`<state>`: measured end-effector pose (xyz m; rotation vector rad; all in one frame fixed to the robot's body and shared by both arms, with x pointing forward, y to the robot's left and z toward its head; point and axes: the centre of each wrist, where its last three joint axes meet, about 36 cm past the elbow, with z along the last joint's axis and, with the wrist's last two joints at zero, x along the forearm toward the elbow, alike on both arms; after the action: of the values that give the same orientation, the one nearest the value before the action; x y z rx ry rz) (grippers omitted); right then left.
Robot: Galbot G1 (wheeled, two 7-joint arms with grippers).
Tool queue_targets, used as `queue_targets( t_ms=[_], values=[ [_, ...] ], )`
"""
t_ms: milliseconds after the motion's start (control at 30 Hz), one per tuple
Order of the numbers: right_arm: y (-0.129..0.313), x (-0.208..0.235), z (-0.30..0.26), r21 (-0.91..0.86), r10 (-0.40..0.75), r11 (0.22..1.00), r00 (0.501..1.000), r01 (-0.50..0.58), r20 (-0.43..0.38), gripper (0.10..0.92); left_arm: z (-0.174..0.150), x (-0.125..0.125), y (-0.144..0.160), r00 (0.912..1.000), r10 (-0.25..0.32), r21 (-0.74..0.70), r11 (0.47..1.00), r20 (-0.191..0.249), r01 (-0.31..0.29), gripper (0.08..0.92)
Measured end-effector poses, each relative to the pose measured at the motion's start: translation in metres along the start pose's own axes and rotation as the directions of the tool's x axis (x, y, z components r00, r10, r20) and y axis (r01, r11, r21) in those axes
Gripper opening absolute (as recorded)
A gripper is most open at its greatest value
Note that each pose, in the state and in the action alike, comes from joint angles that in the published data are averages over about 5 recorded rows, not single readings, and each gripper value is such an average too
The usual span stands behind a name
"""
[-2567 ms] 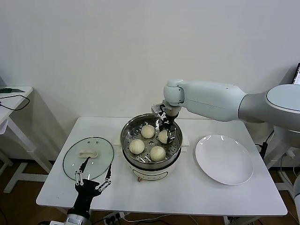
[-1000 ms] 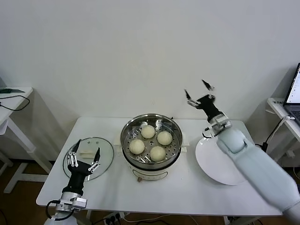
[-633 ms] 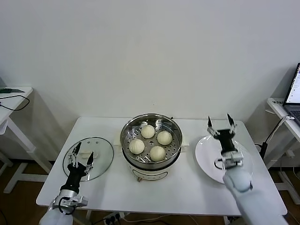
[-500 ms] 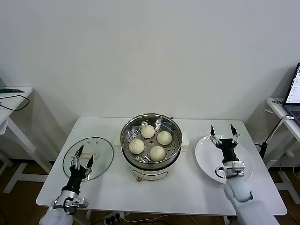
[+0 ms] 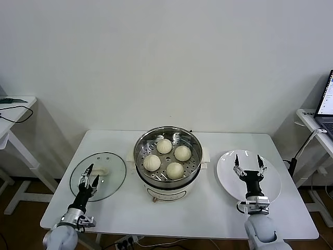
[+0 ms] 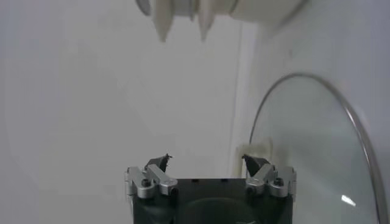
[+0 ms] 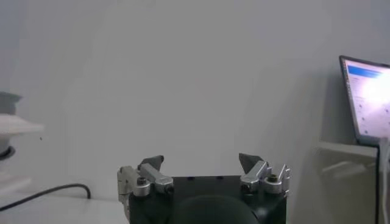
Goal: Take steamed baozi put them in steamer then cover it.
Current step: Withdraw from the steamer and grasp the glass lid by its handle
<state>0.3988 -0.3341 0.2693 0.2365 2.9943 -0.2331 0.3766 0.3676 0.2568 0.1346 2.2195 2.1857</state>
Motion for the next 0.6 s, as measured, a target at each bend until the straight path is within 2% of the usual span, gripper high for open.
queue_targets(
  t_ms=[600],
  values=[
    [0.0,0.014,0.009,0.007,0.016,1.0,1.0,-0.016,-0.024,0.823,0.002,-0.026,-0.006,0.9994,-0.013,-0.044,0.999,-0.032,0.012,0.823]
  ],
)
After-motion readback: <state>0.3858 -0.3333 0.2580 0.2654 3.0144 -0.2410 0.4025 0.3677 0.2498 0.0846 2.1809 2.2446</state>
